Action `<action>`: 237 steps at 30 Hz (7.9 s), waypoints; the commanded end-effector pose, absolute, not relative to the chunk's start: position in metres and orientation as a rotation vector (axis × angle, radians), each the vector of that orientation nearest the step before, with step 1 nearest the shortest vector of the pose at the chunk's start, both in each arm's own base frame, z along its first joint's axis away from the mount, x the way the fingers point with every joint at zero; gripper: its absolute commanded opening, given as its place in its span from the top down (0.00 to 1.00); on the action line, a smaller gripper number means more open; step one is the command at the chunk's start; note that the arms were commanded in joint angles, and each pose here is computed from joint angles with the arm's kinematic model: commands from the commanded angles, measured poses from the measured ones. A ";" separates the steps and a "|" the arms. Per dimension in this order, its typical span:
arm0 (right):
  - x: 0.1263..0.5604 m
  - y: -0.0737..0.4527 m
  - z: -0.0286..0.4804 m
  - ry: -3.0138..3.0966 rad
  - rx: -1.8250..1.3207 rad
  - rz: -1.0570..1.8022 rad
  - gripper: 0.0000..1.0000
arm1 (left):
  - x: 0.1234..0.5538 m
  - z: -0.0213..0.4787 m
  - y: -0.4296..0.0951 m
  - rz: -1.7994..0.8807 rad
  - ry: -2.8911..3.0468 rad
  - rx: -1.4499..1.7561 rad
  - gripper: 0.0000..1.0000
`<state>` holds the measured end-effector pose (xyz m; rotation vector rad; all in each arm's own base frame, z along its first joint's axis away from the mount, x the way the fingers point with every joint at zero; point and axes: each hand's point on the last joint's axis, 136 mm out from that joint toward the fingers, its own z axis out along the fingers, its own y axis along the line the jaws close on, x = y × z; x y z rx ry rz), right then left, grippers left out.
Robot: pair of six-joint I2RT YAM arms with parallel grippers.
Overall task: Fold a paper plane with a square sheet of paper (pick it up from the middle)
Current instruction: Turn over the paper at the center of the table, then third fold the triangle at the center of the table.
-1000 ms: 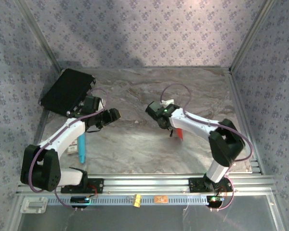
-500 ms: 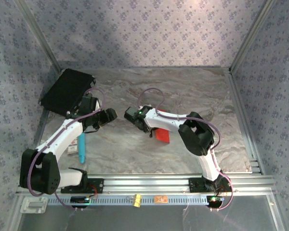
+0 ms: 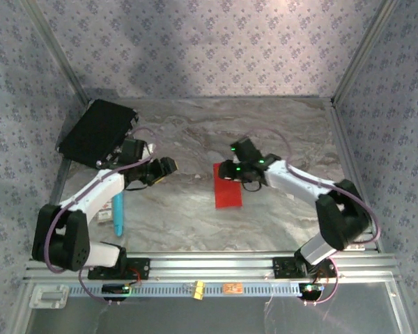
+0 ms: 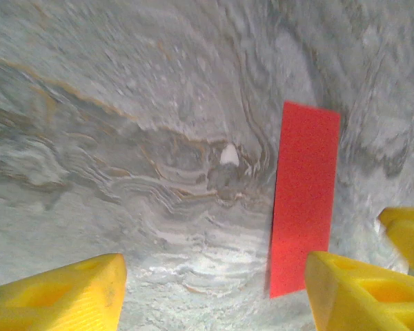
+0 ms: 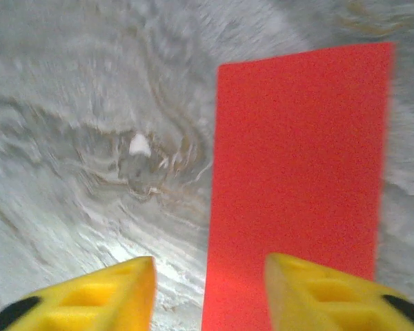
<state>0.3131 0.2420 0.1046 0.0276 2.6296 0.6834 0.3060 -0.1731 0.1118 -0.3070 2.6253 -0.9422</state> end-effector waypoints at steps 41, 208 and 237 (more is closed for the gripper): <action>0.268 0.186 -0.015 2.767 0.441 1.123 0.91 | 0.305 0.064 -0.341 -1.292 2.845 -0.013 0.42; 0.204 0.302 0.049 2.419 -0.717 0.998 0.94 | 0.301 0.003 -0.329 -1.000 3.094 0.174 0.92; 0.238 0.262 0.032 2.530 -0.504 0.807 0.94 | 0.298 -0.001 -0.327 -0.982 3.107 0.178 0.91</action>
